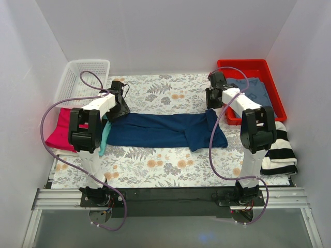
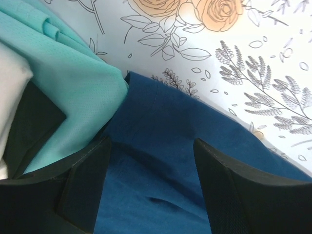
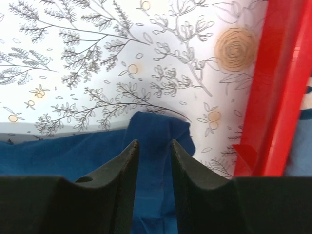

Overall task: Fold and stack the t-shirts
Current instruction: Fold the other side of the tshirt into a rectangle

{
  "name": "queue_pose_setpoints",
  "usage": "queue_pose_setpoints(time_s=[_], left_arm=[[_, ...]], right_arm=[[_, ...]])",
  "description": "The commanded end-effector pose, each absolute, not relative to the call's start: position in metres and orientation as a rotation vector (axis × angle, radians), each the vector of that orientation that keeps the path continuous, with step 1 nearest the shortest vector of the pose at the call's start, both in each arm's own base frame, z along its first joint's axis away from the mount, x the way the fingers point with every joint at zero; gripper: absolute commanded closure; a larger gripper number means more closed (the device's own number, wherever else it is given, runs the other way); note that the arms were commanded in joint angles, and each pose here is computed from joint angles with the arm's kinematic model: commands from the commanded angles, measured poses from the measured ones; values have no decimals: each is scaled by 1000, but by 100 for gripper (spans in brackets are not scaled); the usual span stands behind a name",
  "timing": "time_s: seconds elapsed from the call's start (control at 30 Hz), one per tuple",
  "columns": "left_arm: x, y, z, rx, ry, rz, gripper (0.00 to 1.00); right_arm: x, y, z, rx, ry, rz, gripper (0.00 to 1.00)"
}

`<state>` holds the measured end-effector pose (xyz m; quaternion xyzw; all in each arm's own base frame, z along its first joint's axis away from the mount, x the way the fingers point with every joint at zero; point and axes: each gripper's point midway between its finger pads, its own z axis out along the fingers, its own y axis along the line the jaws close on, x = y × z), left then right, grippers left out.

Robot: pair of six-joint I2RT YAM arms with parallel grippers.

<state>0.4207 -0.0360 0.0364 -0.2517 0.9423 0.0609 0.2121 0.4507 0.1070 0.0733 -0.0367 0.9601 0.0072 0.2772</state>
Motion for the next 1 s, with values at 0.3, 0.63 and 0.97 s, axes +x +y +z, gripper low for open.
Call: queue_pose_setpoints(time_s=[0.3, 0.63, 0.97], left_arm=[[404, -27, 5, -751, 2668, 282, 33], [395, -25, -14, -778, 2709, 330, 33], [388, -23, -29, -796, 2741, 365, 33]], right_arm=[[438, 111, 57, -111, 2614, 64, 75], [454, 84, 68, -37, 2584, -65, 99], [471, 60, 89, 46, 2523, -121, 99]])
